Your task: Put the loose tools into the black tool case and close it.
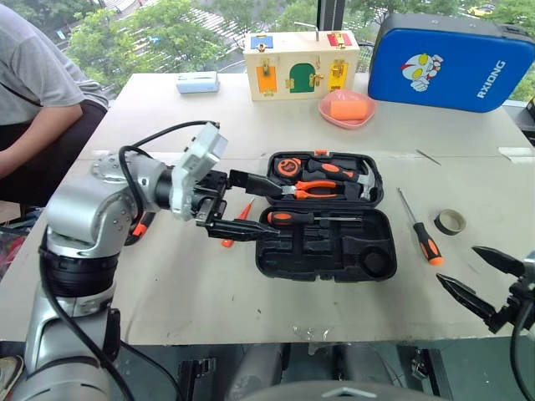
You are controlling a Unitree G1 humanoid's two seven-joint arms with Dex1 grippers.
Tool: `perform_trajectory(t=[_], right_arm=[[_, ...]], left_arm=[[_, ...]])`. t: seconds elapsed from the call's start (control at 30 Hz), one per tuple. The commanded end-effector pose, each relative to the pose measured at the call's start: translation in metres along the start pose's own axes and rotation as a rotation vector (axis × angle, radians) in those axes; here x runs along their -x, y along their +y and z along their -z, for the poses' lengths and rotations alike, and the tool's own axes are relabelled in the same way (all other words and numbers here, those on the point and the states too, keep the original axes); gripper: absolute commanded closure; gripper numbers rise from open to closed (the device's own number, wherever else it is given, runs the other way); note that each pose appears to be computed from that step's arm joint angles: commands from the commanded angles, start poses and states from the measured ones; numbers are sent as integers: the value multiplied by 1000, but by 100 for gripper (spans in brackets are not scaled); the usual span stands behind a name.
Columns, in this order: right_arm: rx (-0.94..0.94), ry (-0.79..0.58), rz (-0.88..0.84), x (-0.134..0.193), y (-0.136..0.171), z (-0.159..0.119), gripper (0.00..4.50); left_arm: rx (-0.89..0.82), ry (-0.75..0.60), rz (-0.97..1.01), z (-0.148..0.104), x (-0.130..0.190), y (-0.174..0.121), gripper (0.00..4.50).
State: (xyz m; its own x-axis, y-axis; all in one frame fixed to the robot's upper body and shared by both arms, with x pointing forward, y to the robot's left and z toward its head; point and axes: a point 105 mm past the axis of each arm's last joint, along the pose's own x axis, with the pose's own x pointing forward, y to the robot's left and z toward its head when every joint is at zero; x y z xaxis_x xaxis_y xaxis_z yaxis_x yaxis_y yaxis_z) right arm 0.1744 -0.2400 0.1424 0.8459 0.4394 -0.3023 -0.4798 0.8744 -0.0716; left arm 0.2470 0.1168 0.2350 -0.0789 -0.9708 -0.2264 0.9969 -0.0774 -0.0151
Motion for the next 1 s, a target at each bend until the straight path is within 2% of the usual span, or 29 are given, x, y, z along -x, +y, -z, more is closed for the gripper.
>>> perform_trajectory(t=[0.03,0.27,0.4,0.43,0.47,0.53,0.63,0.67,0.7,0.73,0.87,0.93,1.0], right_arm=[[29,8,34,-15,-2,1,0],[-41,64,122,-60,-22,21,0],[-76,107,158,-74,-26,37,0],[-84,125,165,-76,-26,43,59],[-96,141,180,-77,-27,50,85],[-116,159,219,-81,-27,61,184],[-141,135,262,-85,-27,65,316],[-137,120,269,-86,-27,64,375],[-127,100,278,-86,-27,61,402],[-119,83,283,-86,-27,58,401],[-10,-151,151,-85,-26,-13,401],[43,-206,81,-87,-27,-38,401],[154,-240,-94,-94,-15,-66,401]], left_arm=[[-58,6,38,-11,-7,-11,3],[-103,38,29,-10,-14,-12,3],[-128,54,13,-9,-15,-12,3],[-134,56,5,-9,-15,-12,0],[-139,59,-3,-9,-15,-11,0],[-143,62,-14,-9,-15,-9,0],[-136,70,-16,-7,-14,-9,0],[-132,74,-15,-6,-13,-10,0],[-122,80,-12,-4,-12,-10,0],[-114,86,-11,-2,-10,-10,0],[-67,148,-91,13,13,-4,0],[-52,160,-90,15,17,-8,0],[-39,166,-95,17,20,-13,0]])
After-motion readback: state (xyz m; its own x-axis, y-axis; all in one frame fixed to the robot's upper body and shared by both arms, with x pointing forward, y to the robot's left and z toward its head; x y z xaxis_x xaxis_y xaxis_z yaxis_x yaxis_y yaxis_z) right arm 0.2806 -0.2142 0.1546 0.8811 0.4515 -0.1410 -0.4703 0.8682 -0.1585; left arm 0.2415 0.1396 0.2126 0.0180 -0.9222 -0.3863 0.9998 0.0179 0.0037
